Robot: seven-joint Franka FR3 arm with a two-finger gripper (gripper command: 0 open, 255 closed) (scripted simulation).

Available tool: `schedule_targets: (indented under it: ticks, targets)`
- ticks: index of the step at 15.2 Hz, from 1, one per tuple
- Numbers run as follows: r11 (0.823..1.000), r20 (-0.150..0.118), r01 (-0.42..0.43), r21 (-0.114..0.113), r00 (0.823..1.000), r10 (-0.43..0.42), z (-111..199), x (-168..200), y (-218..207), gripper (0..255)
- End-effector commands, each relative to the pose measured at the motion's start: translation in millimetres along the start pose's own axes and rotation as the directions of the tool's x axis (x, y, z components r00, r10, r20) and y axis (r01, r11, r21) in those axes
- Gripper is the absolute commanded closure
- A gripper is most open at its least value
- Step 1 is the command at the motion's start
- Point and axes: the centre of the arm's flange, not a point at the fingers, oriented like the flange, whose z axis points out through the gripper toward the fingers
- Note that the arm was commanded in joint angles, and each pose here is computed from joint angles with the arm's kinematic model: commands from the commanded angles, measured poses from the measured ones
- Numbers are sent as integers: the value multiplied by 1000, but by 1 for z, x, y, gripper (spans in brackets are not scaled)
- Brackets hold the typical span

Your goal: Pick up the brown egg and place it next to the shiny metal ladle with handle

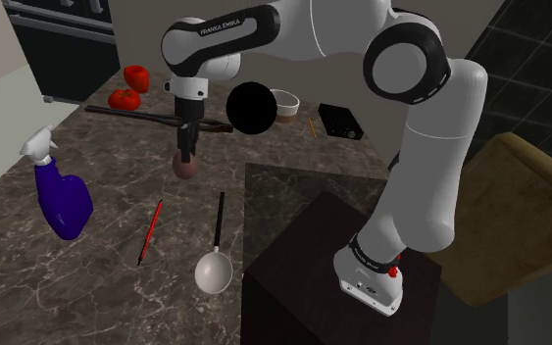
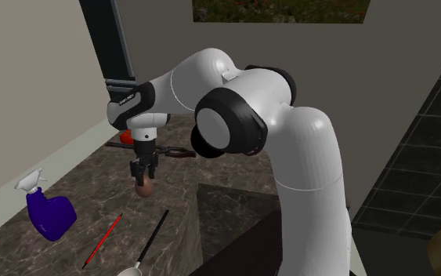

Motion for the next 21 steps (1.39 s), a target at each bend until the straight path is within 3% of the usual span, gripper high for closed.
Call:
schedule_targets:
  ticks: [1,6,7,12,16,21]
  targets:
    - [1000,4,-2,1,1000,2,4,0,2,255]
    - [1000,4,-2,1,1000,2,4,0,2,255]
    - [1000,4,-2,1,1000,2,5,0,3,0]
    - [1000,4,-2,1,1000,2,4,0,2,0]
    - [1000,4,-2,1,1000,2,-46,0,2,0]
    - [1000,4,-2,1,1000,2,-46,0,2,0]
